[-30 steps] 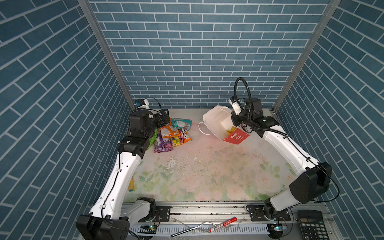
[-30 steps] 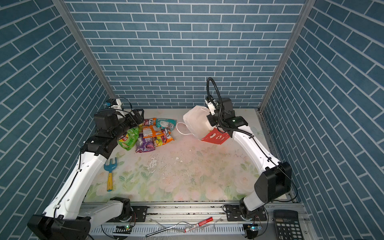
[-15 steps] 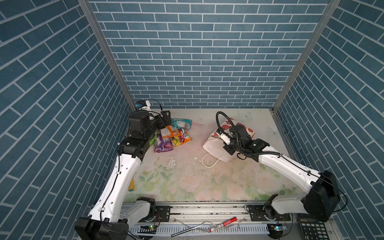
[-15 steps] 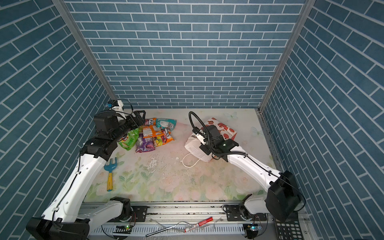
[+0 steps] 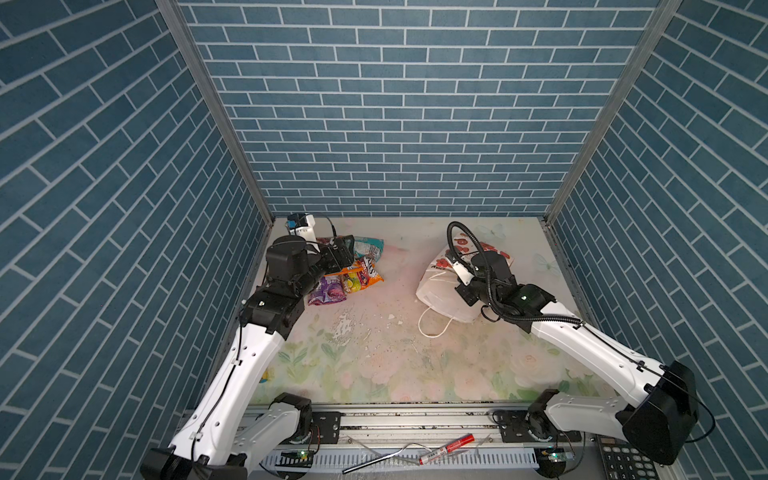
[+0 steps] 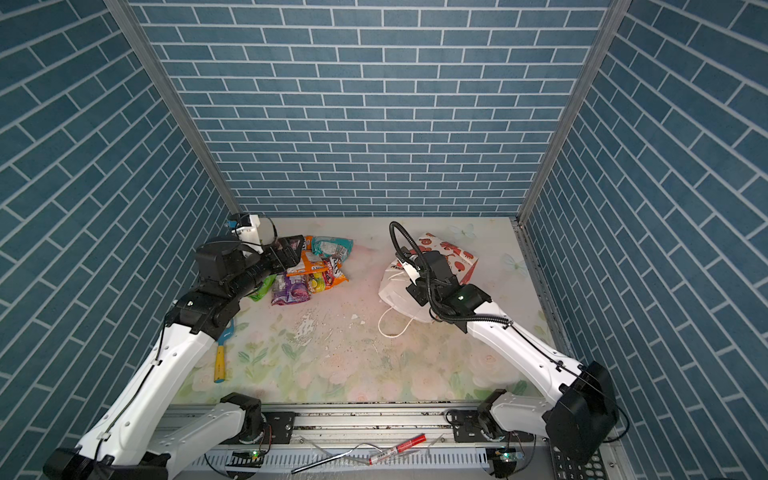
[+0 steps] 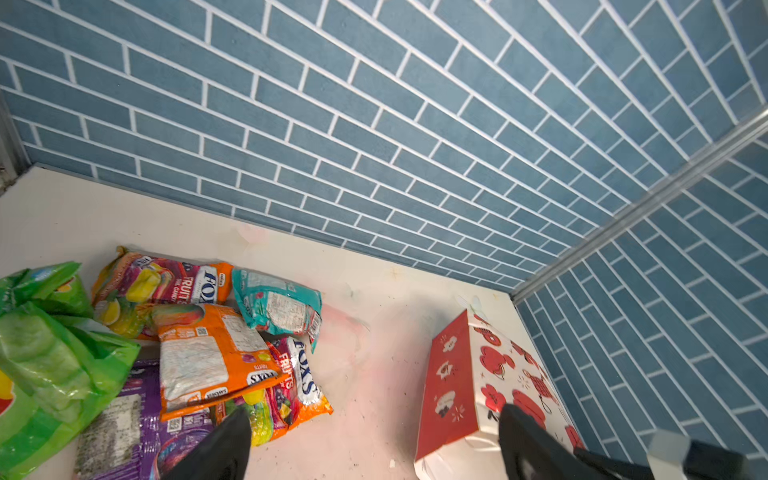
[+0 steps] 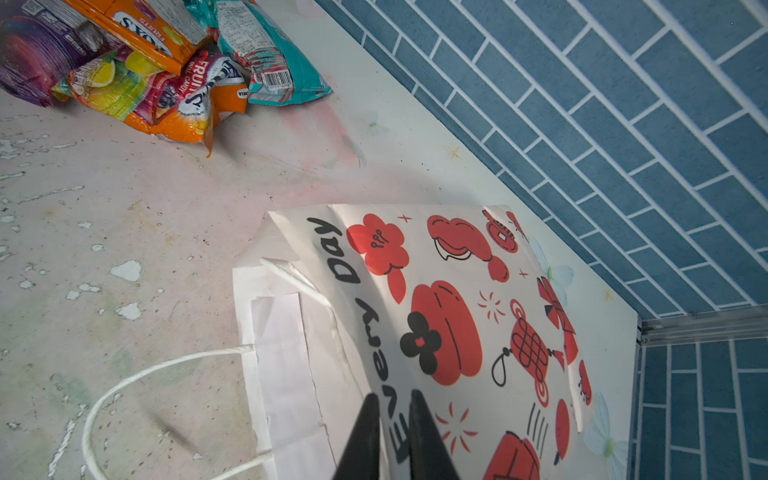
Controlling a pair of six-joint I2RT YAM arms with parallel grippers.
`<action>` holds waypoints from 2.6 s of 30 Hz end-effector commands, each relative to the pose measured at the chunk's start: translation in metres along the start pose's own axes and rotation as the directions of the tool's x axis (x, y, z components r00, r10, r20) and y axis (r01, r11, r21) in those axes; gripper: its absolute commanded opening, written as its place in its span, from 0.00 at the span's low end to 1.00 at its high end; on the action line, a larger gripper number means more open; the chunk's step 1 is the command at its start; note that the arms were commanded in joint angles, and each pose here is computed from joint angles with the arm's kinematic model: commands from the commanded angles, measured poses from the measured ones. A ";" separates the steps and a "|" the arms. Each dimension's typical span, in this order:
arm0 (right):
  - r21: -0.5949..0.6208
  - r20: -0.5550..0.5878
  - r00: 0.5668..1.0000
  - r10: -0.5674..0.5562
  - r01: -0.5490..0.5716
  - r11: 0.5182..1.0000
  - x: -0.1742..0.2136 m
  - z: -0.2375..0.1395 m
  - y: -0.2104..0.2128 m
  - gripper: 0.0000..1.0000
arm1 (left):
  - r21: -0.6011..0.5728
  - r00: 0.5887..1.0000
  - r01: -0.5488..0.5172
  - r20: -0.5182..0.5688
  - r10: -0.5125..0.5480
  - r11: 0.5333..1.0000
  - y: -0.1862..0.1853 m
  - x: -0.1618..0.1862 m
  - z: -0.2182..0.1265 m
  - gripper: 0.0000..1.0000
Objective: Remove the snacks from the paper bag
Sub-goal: 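Move the left gripper toward the paper bag while the right gripper holds it, then turn the paper bag's mouth toward the left gripper with the right gripper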
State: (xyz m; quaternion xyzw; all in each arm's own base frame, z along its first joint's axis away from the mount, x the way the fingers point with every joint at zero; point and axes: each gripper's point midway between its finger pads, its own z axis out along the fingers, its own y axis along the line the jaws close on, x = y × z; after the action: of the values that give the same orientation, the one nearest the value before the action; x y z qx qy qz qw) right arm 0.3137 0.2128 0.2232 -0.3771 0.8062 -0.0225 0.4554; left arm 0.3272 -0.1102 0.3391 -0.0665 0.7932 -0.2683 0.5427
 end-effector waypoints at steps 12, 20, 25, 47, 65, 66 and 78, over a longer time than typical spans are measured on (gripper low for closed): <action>0.041 0.044 0.983 0.176 -0.178 0.983 -0.008 0.012 -0.006 0.02 | 0.296 0.975 -0.182 -0.069 0.211 0.938 -0.058 0.090 -0.023 0.92; 0.030 0.060 0.966 0.251 -0.253 0.967 -0.017 0.008 -0.008 0.00 | 0.288 0.966 -0.204 -0.094 0.239 0.936 -0.059 0.109 -0.023 0.92; 0.022 0.054 0.955 0.292 -0.294 0.956 -0.017 -0.004 -0.010 0.00 | 0.262 0.965 -0.216 -0.092 0.247 0.941 -0.053 0.110 -0.024 0.94; -0.140 -0.284 0.949 0.140 -0.185 0.973 0.026 0.016 0.044 0.76 | 0.217 0.957 -0.240 -0.113 0.268 0.946 -0.048 0.114 -0.006 1.00; 0.028 -0.479 0.870 -0.119 0.150 0.988 0.060 0.054 0.046 0.69 | 0.116 0.951 -0.269 -0.128 0.283 0.956 -0.028 0.114 -0.005 1.00; 0.038 -0.490 0.862 -0.131 0.172 0.984 0.062 0.054 0.044 0.68 | 0.108 0.950 -0.271 -0.130 0.284 0.957 -0.027 0.114 -0.005 0.99; 0.099 -0.580 0.773 -0.259 0.382 0.919 0.079 0.057 0.032 0.56 | 0.059 0.952 -0.275 -0.122 0.280 0.960 -0.019 0.109 -0.005 0.99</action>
State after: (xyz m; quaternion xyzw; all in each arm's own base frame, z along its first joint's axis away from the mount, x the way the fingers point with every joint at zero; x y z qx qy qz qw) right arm 0.3095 0.2120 0.1147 -0.4264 0.8384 -0.2484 0.2314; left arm 0.2751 -0.1719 0.2494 0.0794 0.8269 -0.2159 0.5131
